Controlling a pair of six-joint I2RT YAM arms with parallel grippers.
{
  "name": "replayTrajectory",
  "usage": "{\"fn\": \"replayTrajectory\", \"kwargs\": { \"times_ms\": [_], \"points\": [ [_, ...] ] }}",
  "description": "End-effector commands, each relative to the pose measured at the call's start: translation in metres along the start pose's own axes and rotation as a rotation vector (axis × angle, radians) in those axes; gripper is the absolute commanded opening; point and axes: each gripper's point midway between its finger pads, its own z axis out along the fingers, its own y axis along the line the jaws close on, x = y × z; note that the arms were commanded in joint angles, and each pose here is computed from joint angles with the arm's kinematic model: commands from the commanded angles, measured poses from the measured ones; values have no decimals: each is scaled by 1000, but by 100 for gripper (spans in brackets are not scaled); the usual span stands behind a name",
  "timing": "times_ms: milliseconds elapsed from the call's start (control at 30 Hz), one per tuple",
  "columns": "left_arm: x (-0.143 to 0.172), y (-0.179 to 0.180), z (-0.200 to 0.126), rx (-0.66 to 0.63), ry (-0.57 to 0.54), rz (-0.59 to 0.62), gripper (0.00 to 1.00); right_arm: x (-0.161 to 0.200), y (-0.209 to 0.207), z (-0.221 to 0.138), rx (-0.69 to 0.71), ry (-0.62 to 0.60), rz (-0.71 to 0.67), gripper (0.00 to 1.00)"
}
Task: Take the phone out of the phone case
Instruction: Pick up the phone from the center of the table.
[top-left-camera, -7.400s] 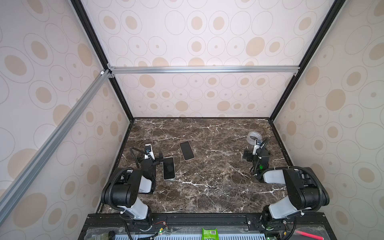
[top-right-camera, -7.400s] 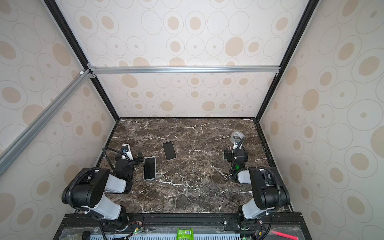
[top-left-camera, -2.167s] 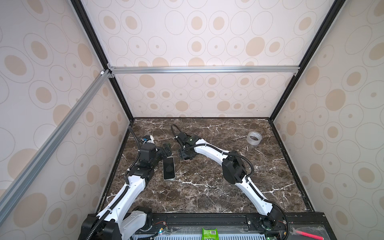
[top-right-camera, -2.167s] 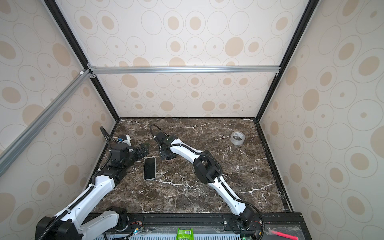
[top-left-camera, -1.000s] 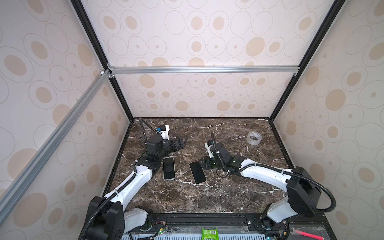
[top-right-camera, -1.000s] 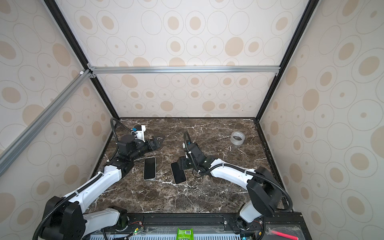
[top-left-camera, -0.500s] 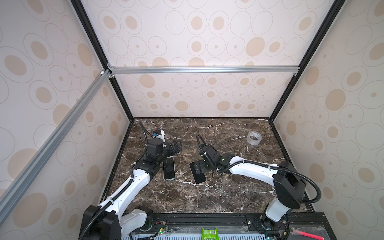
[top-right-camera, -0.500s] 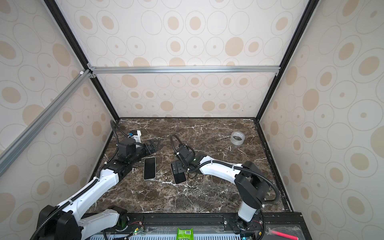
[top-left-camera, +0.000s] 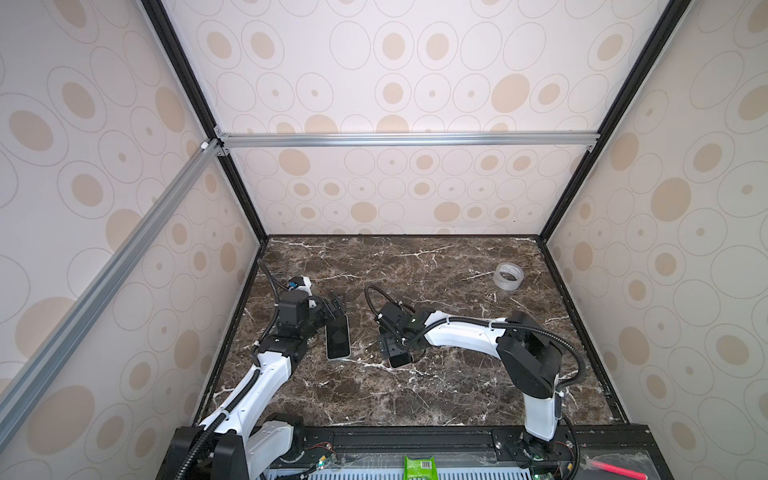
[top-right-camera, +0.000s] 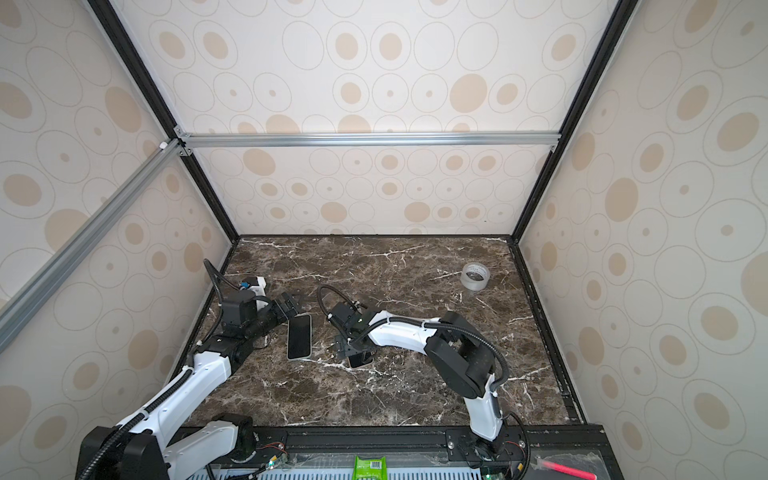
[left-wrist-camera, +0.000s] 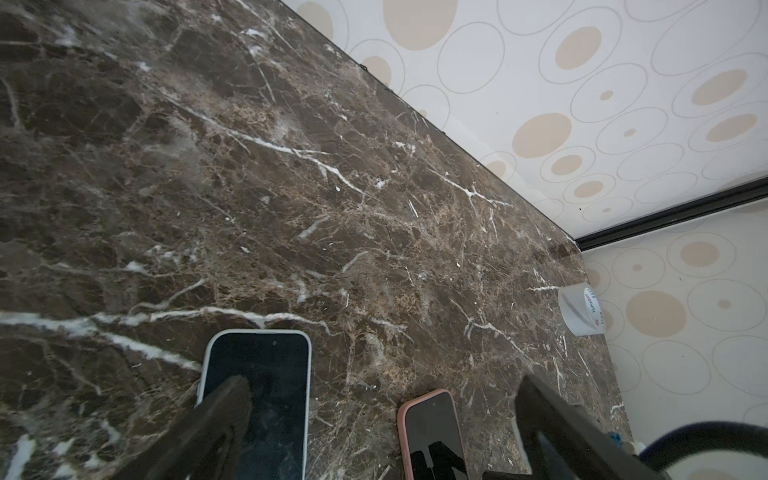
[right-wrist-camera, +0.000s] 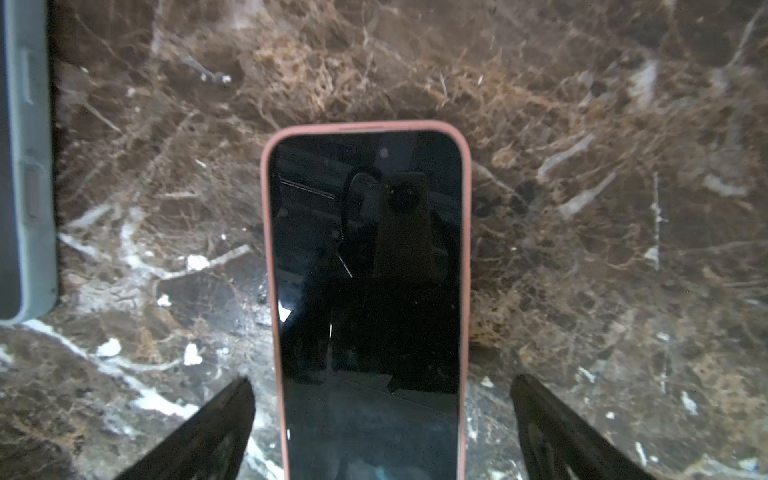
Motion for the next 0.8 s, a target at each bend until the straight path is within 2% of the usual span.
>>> {"fn": "replayTrajectory", "kwargs": {
  "times_ms": [0,400,767],
  "points": [
    [-11,-13,-4,61,-29,-17,99,6,1,2,8,53,4,97],
    [-9,-9,-3,50,-21,-16,98,29,4,6,38,170,-49,91],
    [-3,-4,-2,41,-17,-30,98,42,4,21,48,232,-47,80]
  ]
}}
